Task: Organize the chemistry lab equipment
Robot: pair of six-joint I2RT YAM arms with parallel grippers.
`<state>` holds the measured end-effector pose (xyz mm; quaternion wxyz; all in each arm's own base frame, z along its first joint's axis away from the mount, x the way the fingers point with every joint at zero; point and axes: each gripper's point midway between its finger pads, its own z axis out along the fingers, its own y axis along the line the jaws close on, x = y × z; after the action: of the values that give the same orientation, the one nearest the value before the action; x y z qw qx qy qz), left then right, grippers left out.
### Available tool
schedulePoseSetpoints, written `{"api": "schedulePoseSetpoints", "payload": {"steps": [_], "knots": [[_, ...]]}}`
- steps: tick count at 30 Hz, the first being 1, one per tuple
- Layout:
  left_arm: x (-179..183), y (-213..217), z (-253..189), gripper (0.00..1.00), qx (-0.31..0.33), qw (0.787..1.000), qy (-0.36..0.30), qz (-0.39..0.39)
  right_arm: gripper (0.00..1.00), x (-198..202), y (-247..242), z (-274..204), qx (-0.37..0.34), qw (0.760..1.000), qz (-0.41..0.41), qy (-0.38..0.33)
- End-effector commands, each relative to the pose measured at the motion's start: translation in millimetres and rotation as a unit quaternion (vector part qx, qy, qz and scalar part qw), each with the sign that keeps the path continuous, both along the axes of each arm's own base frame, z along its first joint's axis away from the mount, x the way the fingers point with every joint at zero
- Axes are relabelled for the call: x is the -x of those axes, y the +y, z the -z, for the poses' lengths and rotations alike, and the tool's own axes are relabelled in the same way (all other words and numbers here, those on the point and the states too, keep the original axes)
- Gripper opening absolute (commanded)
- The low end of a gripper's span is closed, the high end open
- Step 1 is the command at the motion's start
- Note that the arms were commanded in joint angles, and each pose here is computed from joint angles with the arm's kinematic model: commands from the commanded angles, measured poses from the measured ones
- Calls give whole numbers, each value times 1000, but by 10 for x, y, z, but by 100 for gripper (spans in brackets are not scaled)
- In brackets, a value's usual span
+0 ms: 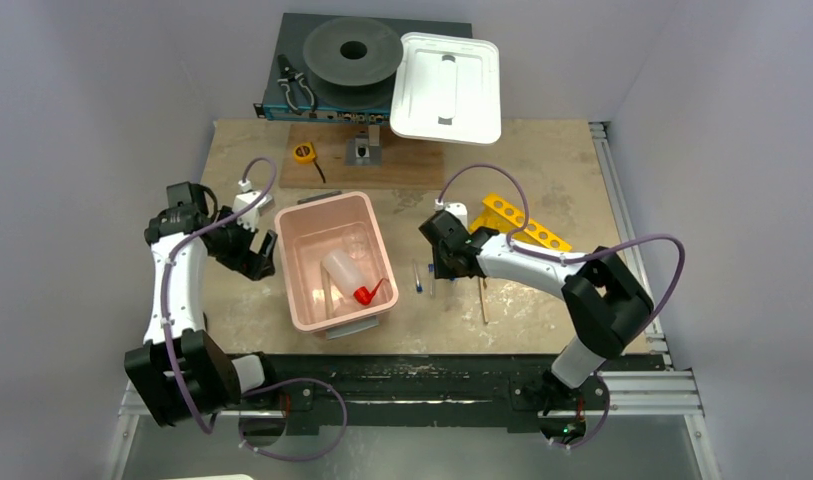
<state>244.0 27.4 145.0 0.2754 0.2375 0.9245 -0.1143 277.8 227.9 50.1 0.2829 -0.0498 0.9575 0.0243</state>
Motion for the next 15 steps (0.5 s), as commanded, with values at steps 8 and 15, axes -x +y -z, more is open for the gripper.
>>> {"api": "schedulePoseSetpoints", "payload": {"steps": [8, 15], "knots": [[-196, -159, 17, 89, -25, 999, -27, 26, 32, -5, -194, -48, -11, 998, 49, -27], [-219, -259, -5, 89, -15, 999, -30, 33, 35, 73, -204, 42, -17, 999, 51, -12]]}}
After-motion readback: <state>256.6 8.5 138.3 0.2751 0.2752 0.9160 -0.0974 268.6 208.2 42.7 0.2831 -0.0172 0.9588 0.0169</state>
